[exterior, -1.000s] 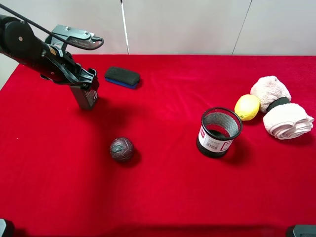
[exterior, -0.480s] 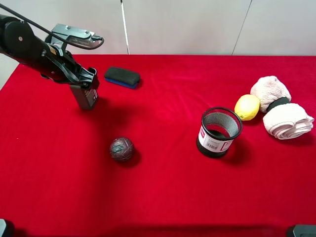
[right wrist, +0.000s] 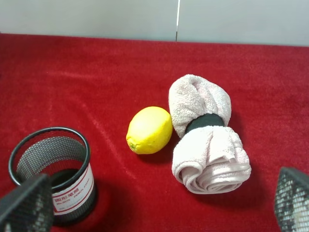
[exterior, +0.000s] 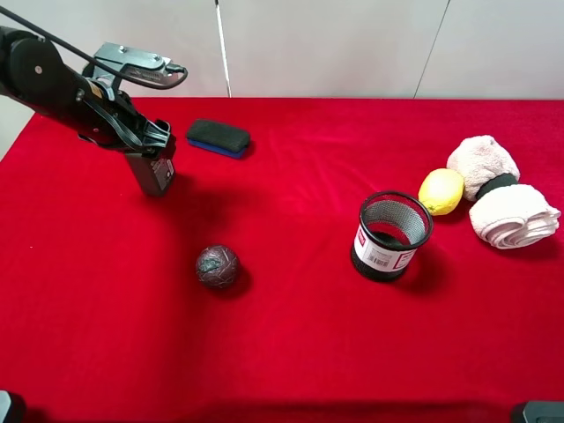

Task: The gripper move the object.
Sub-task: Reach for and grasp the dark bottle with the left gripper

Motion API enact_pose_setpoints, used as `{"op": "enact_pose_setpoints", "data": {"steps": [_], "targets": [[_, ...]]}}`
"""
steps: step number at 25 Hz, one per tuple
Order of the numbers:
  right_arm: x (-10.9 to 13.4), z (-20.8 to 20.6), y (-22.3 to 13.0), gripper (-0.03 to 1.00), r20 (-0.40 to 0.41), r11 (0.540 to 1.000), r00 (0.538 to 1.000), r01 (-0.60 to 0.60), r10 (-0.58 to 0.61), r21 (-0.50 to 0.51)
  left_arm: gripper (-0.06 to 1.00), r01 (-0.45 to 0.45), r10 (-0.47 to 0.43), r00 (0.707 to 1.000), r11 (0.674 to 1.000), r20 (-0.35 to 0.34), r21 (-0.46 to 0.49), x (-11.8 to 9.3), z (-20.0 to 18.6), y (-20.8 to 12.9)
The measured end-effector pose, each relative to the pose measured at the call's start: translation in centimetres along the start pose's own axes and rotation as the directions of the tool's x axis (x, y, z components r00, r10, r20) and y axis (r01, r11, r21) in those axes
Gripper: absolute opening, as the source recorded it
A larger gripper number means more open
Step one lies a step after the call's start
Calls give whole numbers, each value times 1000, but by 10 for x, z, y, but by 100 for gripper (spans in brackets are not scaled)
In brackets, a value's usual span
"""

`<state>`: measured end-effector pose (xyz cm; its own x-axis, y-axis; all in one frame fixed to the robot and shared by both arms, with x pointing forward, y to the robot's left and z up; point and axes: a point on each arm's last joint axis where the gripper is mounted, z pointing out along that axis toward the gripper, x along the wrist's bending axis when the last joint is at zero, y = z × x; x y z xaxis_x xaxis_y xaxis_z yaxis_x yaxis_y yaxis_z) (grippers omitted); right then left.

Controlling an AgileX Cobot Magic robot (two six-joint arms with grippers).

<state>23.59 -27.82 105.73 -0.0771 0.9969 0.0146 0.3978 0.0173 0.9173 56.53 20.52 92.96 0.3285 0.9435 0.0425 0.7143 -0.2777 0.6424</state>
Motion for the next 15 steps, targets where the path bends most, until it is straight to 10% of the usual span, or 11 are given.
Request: {"op": "enact_pose_setpoints", "data": {"steps": [8, 15], "targets": [[0, 0, 0, 69, 0, 1000, 1000, 0, 0, 0, 43, -1, 1, 1000, 1000, 1, -2, 0, 0, 0], [0, 0, 0, 69, 0, 1000, 1000, 0, 0, 0, 41, -1, 1, 1000, 1000, 1, -3, 0, 0, 0]]}}
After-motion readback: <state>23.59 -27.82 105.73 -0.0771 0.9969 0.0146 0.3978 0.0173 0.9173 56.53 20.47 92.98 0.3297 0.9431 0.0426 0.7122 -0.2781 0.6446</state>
